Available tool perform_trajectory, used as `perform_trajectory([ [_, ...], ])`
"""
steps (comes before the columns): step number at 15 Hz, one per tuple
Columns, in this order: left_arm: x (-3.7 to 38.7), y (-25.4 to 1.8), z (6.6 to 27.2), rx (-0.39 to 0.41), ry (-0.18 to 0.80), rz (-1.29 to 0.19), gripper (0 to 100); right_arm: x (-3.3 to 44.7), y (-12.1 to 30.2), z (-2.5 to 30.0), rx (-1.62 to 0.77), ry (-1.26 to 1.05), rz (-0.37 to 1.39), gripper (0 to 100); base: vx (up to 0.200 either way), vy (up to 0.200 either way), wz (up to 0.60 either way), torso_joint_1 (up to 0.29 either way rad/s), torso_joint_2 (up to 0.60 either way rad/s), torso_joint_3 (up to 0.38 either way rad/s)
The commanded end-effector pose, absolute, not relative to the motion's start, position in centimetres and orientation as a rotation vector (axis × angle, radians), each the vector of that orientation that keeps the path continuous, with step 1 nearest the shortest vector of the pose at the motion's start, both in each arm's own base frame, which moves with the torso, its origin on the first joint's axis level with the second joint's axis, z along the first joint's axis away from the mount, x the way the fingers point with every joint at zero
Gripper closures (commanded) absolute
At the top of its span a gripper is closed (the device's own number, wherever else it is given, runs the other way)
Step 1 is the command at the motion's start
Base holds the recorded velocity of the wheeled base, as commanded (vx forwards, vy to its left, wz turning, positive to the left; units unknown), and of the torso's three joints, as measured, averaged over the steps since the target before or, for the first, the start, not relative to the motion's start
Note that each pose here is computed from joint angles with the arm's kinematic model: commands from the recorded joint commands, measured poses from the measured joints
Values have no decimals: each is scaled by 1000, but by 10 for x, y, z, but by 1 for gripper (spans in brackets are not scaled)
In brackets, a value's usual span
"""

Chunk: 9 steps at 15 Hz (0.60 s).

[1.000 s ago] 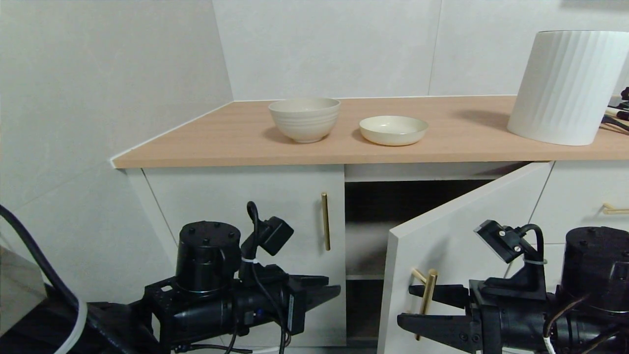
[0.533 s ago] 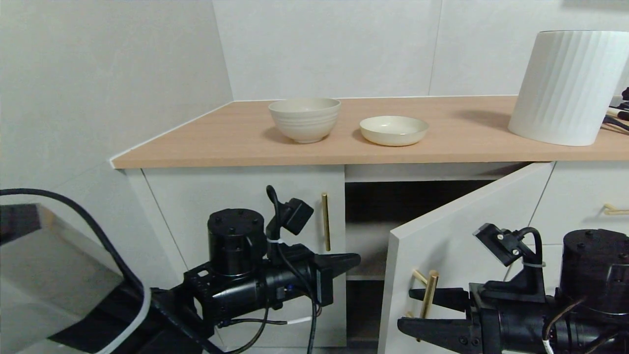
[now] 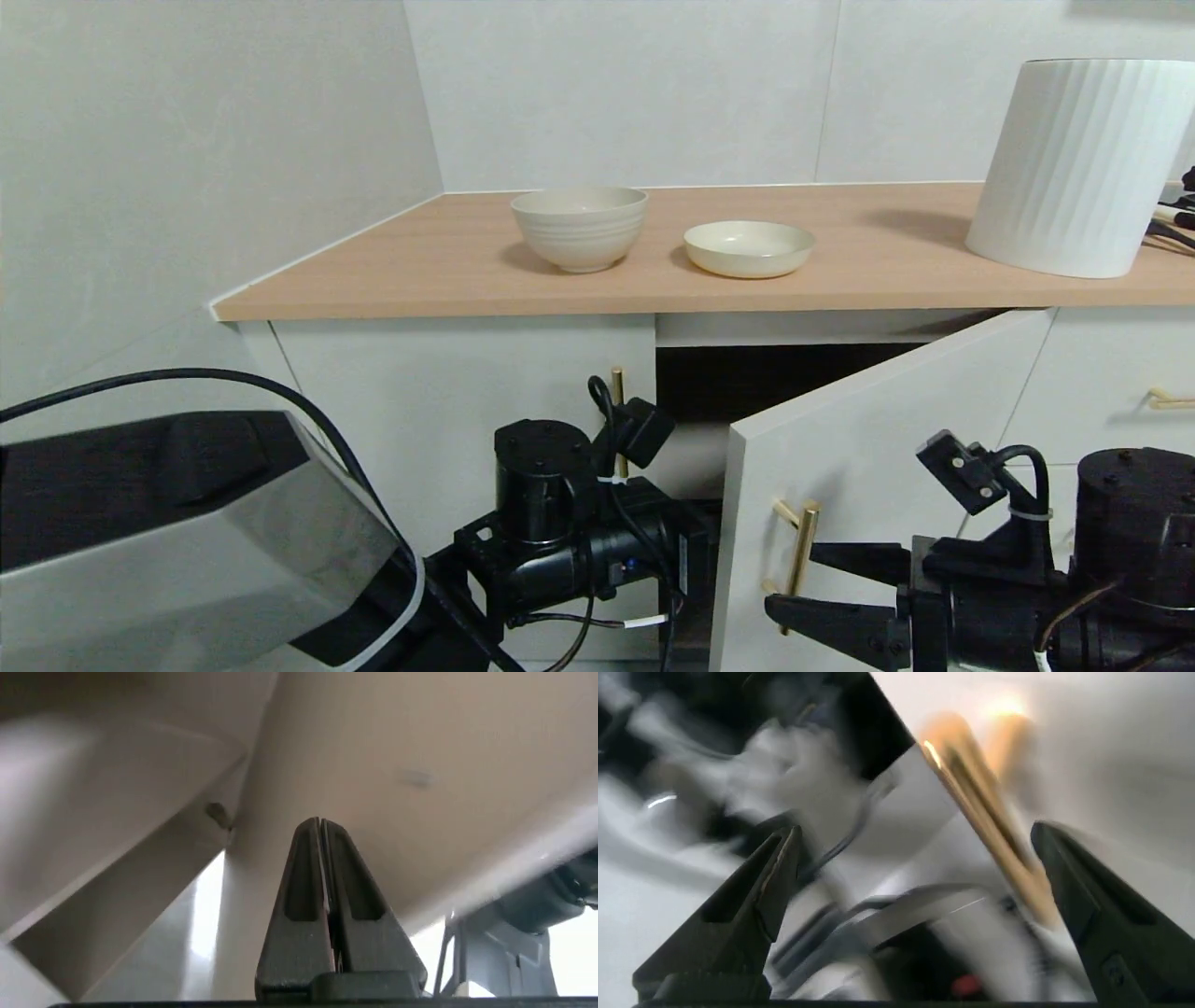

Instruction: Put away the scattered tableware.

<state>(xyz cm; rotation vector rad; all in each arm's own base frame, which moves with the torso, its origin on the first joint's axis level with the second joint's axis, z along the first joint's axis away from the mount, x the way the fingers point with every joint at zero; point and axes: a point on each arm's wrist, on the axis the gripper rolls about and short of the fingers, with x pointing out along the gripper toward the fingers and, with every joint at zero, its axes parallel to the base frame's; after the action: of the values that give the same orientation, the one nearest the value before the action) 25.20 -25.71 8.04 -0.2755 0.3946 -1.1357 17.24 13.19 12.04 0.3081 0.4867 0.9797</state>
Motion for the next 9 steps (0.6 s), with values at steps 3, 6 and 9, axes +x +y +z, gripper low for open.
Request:
perform_trajectory([
  [3, 248, -263, 80, -272, 399, -1156, 100, 149, 112, 124, 303, 452, 939, 0, 0, 0, 0, 0, 0, 0],
  [6, 248, -263, 81, -273, 394, -1157, 100, 130, 100, 116, 256, 484, 939, 0, 0, 0, 0, 0, 0, 0],
  [9, 248, -263, 82, -272, 399, -1156, 100, 116, 86, 119, 124, 505, 800, 0, 0, 0, 0, 0, 0, 0],
])
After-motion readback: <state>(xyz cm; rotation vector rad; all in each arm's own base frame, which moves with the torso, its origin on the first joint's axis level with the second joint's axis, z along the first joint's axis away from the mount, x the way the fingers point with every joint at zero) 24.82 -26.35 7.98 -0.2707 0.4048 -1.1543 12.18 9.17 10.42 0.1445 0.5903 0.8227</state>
